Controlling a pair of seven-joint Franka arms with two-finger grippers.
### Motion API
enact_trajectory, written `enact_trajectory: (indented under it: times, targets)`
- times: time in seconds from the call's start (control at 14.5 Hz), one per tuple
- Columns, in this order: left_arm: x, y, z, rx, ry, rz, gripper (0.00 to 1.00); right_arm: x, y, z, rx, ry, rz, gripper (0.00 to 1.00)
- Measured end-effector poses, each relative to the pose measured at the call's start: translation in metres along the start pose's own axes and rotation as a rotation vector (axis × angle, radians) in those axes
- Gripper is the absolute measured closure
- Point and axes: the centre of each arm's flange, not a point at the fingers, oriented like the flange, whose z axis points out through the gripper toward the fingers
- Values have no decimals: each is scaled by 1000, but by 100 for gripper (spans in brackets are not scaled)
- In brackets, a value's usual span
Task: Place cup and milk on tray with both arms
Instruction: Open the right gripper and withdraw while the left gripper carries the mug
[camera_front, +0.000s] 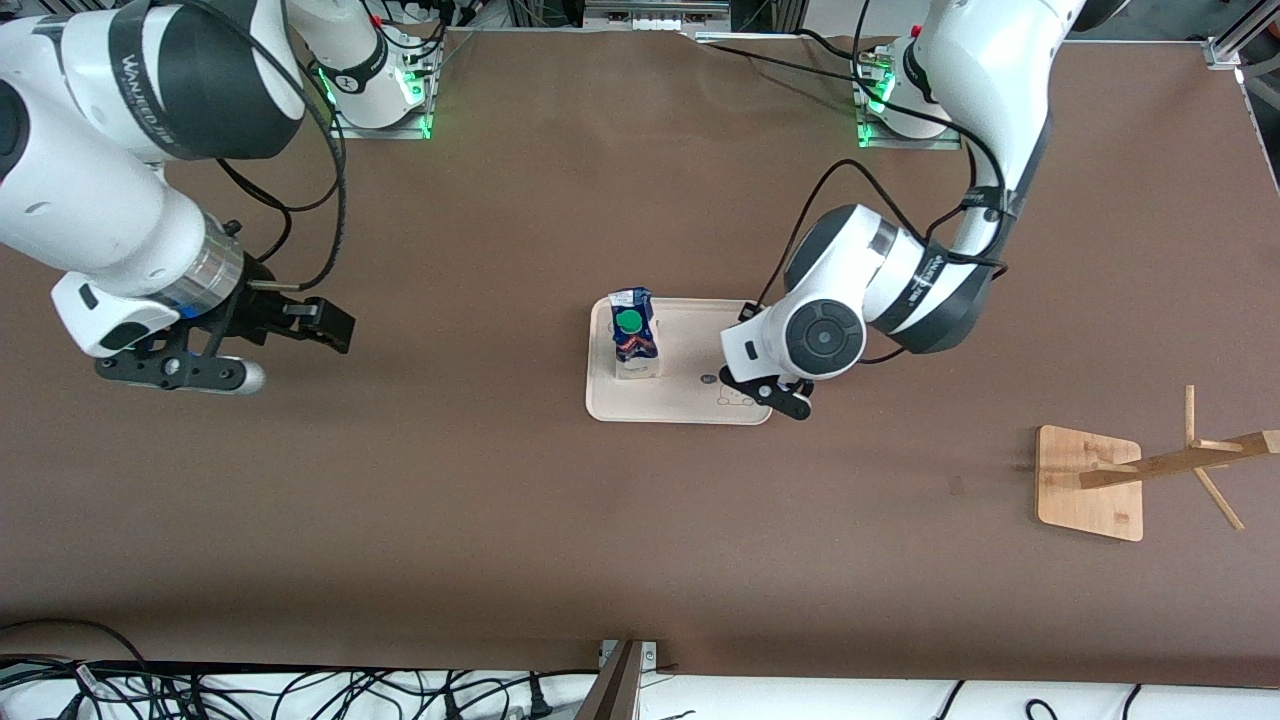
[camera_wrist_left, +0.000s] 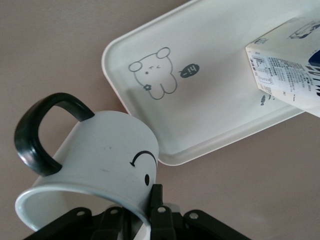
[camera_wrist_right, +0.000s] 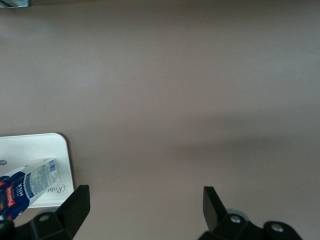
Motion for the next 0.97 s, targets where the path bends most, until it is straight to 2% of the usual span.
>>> enact_trajectory:
  times: [0.28,0.69,0.97]
  targets:
    - [13,23,19,7,-20,5,92,15,20,17,-12,-10,41,0]
    - [29,48,48,22,-46,-37,92,31,27,43,-37,0,3,0]
    - [30,49,50,1,-55,-129,92,52,81,53,6,-3,24,0]
